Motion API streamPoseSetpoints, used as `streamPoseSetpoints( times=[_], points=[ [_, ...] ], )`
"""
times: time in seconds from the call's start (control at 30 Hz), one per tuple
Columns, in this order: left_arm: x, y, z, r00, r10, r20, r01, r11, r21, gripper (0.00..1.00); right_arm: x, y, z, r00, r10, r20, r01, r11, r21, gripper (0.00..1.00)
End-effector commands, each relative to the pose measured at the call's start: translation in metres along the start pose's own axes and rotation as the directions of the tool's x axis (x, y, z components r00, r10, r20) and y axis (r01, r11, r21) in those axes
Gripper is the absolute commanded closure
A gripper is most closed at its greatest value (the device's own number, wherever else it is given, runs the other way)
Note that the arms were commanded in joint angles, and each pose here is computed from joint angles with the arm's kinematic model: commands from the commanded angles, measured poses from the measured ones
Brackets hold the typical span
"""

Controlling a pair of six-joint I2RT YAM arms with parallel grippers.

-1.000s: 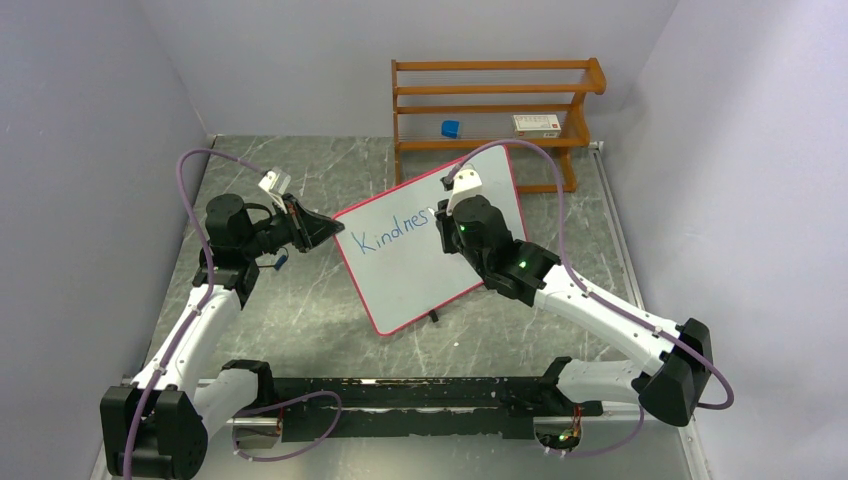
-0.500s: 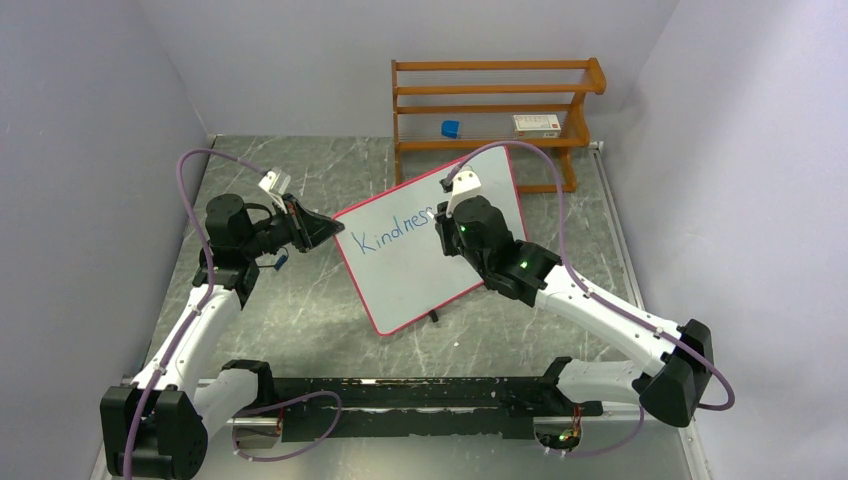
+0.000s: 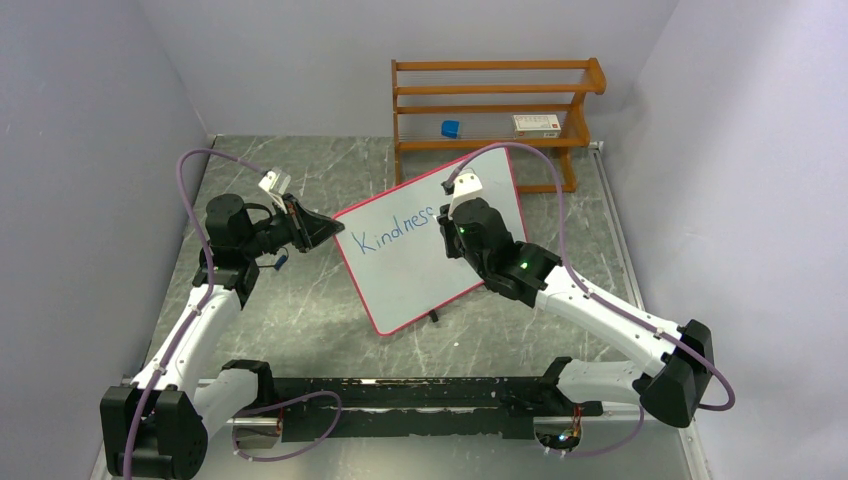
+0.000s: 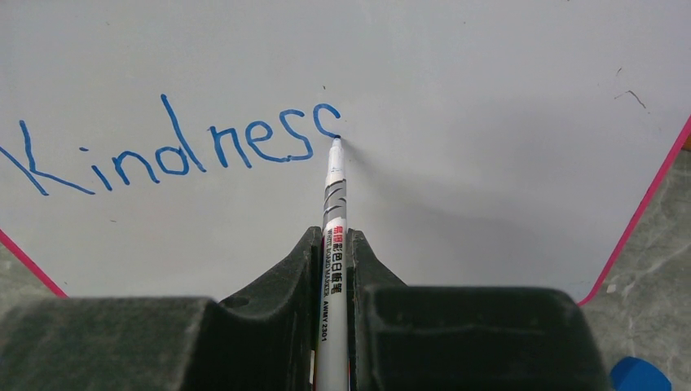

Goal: Write a sentence on the whiteboard

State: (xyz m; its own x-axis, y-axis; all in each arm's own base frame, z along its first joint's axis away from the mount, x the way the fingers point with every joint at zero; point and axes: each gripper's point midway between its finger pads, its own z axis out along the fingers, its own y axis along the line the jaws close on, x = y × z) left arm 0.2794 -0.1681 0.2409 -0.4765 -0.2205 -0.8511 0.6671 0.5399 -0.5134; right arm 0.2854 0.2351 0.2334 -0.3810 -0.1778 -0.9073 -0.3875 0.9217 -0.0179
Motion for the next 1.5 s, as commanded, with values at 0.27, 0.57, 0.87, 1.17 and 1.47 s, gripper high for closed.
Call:
streamPoseSetpoints(
  times=[0.27,0.57,0.87,1.17,1.47],
  points=[
    [0.013,0.013,0.001,0.999,-0.006,-0.038,0.004,0.999,-0.043,0.95,0.017,-0.003,-0.003,0.998,-0.013,-0.053,0.012,1.0,-0.008,1.0],
    [0.013,0.013,0.001,0.999,-0.005,-0.037,0.003,0.999,-0.043,0.95,0.013,0.004,-0.004,0.999,-0.002,-0.042,-0.001,0.999,-0.049,1.0],
    [0.013,0.013,0.001,0.999,-0.006,-0.039,0.004,0.999,-0.047,0.95,0.004,0.006,-0.006,1.0,0.018,-0.01,-0.019,0.998,-0.055,1.0],
    [0.013,0.013,0.001,0.999,-0.002,-0.04,0.0,0.999,-0.047,0.95,-0.011,-0.017,-0.023,0.998,0.017,0.057,-0.018,1.0,0.024,1.0],
    [0.014,0.014,0.0,0.999,-0.003,-0.044,0.0,0.999,-0.054,0.95,-0.009,-0.032,-0.02,0.998,0.017,0.06,-0.021,0.998,0.066,1.0]
  ],
)
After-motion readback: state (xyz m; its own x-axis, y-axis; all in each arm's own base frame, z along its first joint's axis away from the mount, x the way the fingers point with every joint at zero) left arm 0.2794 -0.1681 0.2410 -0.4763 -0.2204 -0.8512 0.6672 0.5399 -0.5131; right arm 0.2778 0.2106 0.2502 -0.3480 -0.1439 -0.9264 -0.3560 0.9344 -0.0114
